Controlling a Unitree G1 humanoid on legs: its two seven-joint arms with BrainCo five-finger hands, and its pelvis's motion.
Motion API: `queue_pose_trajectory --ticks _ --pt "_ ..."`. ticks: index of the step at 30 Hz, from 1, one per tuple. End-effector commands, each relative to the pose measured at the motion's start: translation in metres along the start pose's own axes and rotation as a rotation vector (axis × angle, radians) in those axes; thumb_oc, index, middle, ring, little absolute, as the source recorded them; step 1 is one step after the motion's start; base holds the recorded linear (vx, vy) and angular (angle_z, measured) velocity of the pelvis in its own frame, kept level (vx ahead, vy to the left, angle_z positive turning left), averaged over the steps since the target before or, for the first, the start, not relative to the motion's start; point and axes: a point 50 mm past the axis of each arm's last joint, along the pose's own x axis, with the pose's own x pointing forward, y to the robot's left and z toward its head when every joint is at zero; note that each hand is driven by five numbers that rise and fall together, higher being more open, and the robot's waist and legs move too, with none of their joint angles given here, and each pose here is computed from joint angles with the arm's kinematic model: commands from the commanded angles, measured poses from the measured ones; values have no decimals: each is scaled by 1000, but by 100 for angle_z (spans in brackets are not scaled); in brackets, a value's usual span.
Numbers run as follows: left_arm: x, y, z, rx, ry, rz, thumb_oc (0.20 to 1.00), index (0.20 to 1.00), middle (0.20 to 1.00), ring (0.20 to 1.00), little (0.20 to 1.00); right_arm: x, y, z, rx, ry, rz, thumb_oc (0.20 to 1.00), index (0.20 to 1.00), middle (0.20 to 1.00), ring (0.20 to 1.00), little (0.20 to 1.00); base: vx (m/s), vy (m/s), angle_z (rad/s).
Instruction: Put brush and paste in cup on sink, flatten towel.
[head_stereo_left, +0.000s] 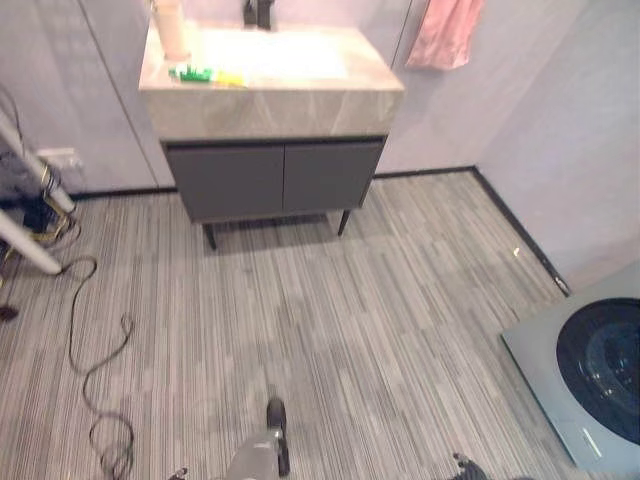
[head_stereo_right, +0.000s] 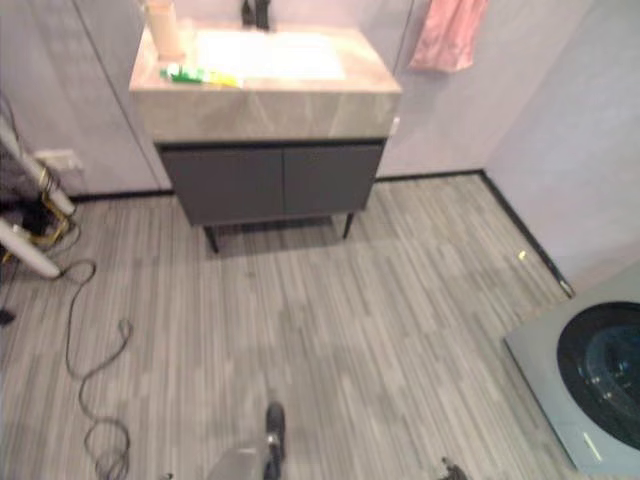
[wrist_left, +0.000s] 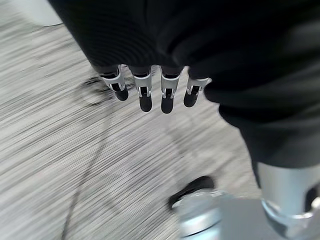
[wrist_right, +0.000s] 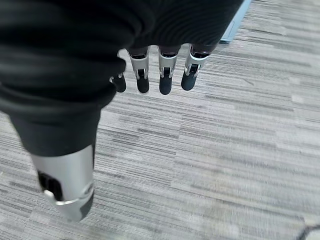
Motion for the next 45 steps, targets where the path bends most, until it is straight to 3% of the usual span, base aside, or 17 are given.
queue_pose_trajectory --ticks 1,7,14,22,31,38,45 --pt "6 11 38 85 -131 45 1000 1000 1000 1000 1000 7 -40 39 2 -129 -94 1000 1000 1000 1000 1000 392 374 -24" --pt "7 28 44 96 -130 99 1000 1000 1000 1000 1000 7 -37 57 9 -197 -89 1000 1000 1000 1000 1000 392 234 5" --pt "8 14 54 108 -168 47 1000 1000 1000 1000 1000 6 -41 57 34 -207 -108 1000 1000 1000 1000 1000 503 0 32" --pt "4 -12 29 57 -71 -38 1000 1000 1000 1000 1000 5 -47 30 -17 -121 -106 1000 1000 1000 1000 1000 442 -202 48" --pt "6 -1 35 71 -60 39 1000 1000 1000 1000 1000 5 -69 26 0 -78 -188 1000 1000 1000 1000 1000 249 -150 16" --pt "3 -6 16 93 -11 17 1000 1000 1000 1000 1000 6 -54 33 -123 -116 -128 1000 1000 1000 1000 1000 345 155 -16" --pt "4 -5 18 153 -30 -2 1000 1000 1000 1000 1000 7 -43 33 -84 -107 -84 1000 1000 1000 1000 1000 222 218 -37"
